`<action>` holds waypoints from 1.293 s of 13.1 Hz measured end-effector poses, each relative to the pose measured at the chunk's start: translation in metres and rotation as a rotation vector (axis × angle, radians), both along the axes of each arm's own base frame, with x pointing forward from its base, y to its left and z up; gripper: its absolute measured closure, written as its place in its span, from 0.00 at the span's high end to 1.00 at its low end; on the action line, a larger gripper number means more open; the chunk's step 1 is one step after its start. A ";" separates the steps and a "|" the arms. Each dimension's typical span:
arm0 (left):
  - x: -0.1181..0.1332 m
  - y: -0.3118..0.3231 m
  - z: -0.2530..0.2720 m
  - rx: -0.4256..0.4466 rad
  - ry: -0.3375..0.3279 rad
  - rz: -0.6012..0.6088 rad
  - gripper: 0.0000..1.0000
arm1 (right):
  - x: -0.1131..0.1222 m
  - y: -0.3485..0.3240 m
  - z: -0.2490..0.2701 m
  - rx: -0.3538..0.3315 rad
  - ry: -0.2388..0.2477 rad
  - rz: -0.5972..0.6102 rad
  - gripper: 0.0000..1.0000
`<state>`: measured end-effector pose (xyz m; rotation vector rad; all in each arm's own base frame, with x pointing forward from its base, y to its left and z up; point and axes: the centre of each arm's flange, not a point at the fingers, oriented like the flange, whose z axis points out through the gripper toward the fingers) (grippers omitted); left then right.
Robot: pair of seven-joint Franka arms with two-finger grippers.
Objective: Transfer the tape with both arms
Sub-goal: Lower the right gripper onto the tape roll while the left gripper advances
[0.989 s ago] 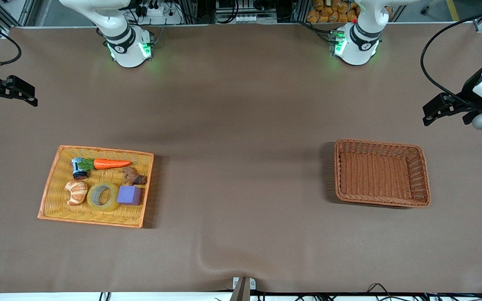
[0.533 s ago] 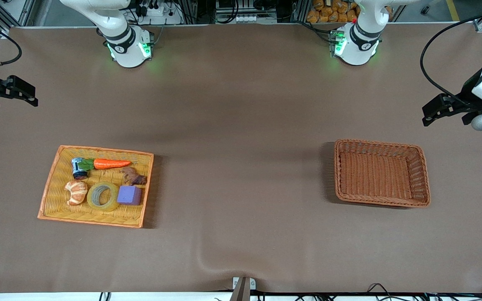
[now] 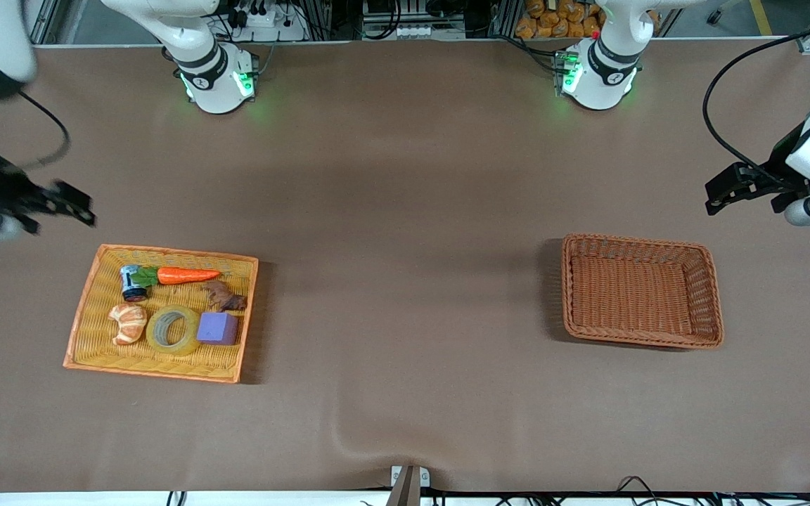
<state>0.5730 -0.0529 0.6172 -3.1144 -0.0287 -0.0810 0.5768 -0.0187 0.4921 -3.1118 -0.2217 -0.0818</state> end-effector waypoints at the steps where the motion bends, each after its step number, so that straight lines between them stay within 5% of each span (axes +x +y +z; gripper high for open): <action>1: 0.001 0.000 -0.001 0.000 0.000 0.000 1.00 | 0.008 0.009 -0.039 0.000 -0.005 0.014 1.00; 6: 0.009 -0.006 -0.017 -0.042 0.025 -0.002 1.00 | 0.041 0.041 -0.188 -0.002 -0.020 0.186 1.00; 9: 0.019 -0.014 -0.038 -0.046 0.049 -0.015 1.00 | 0.053 0.040 -0.249 -0.010 -0.079 0.244 1.00; 13: 0.020 -0.027 -0.041 -0.049 0.051 -0.037 1.00 | 0.053 0.040 -0.292 -0.011 -0.064 0.292 1.00; 17: 0.018 -0.039 -0.040 -0.051 0.051 -0.058 1.00 | 0.058 0.041 -0.286 -0.011 -0.067 0.296 0.51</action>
